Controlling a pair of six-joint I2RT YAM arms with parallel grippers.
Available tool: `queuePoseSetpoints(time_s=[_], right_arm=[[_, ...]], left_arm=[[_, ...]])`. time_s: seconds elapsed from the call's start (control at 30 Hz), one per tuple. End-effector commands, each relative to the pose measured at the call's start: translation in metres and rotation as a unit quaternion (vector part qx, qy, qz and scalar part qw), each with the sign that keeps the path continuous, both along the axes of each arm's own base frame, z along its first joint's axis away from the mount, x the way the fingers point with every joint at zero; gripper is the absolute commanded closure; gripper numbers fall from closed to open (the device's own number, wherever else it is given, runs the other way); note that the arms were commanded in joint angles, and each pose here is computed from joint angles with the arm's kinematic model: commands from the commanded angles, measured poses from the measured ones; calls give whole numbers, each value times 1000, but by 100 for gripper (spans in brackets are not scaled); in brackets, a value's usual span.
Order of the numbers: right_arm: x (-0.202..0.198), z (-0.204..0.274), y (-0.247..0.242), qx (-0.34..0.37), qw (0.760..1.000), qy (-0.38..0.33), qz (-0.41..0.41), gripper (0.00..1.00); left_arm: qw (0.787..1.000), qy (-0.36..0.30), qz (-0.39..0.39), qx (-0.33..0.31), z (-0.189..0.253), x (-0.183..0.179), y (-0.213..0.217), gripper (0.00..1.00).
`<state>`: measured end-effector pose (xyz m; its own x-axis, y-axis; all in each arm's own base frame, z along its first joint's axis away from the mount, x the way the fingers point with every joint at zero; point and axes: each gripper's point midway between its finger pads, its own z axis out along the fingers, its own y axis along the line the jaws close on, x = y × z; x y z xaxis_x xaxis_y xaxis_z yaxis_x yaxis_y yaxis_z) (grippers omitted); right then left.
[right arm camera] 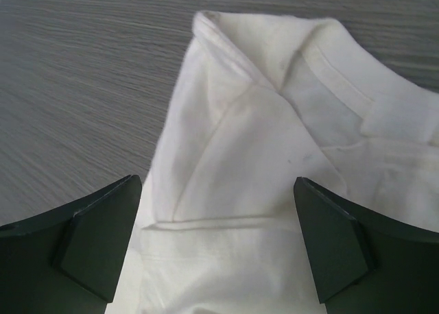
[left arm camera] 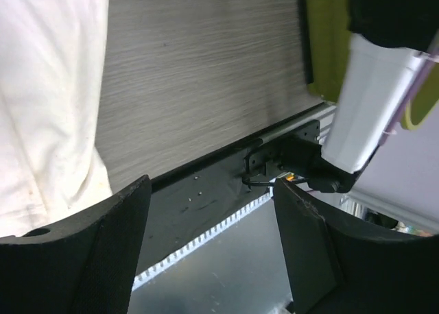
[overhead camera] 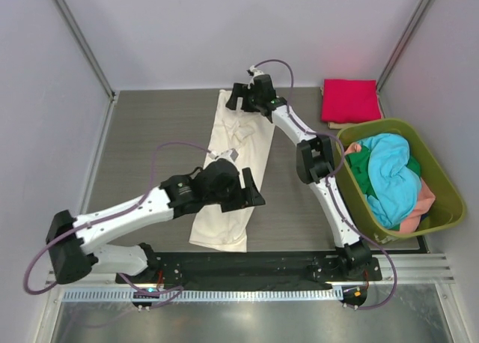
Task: Fold and stack the t-shirts
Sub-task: Fold the tshirt
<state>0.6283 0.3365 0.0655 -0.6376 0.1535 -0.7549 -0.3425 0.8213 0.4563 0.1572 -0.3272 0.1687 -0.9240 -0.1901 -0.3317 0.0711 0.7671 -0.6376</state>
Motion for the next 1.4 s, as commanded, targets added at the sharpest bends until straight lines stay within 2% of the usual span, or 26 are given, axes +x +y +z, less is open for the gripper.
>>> queuePoseSetpoints(time_s=[0.0,0.07,0.1,0.17,0.2,0.23,0.27,0.3,0.33,0.4,0.47,0.6,0.77,0.8,0.9,0.97,1.17,1.27,1.33,1.37], right_arm=[[0,56,45,73,989,-95,81,0],[-10,72,63,81,983,-117,114,0],[-16,97,68,85,978,-138,129,0],[-29,112,76,68,977,-151,137,0],[-31,166,66,69,974,-186,109,0],[-31,153,53,49,982,-167,81,0],[-33,169,42,45,983,-168,50,0],[-41,208,27,46,981,-188,24,0],[-40,194,6,19,985,-170,-22,0],[-53,203,-17,-2,987,-150,-55,0],[-57,179,-41,-46,987,-117,-100,0],[-75,125,-62,-113,986,-46,-111,0],[-83,68,-70,-149,981,16,-120,0],[-83,62,-70,-151,981,23,-121,0],[-80,46,-65,-164,979,32,-119,0],[-76,47,-57,-170,978,26,-117,1],[-71,9,-42,-203,971,49,-113,0],[-73,-19,-24,-197,973,70,-95,0],[-71,-21,-8,-177,978,70,-80,1],[-75,-42,4,-170,980,85,-56,0]], left_arm=[[995,-66,44,66,11,6,44,27],[987,-84,75,118,1,13,70,23],[979,-111,90,145,-1,21,85,22],[972,-129,97,170,-4,25,98,19],[967,-143,99,185,-4,29,106,16],[966,-146,103,189,-3,31,111,15],[964,-148,102,196,-3,32,115,15],[961,-151,105,205,3,33,122,15],[956,-167,108,215,10,37,131,14],[948,-180,105,239,20,37,148,12],[936,-207,120,257,40,44,167,10],[919,-238,130,287,56,49,197,5],[899,-269,127,321,64,53,220,5],[887,-279,136,343,66,53,233,5],[871,-289,152,368,69,53,249,3],[869,-293,157,367,70,53,251,2],[868,-294,150,372,66,56,246,2],[866,-289,145,383,62,58,245,2],[864,-286,148,388,62,59,247,2],[862,-285,148,392,62,60,247,2]])
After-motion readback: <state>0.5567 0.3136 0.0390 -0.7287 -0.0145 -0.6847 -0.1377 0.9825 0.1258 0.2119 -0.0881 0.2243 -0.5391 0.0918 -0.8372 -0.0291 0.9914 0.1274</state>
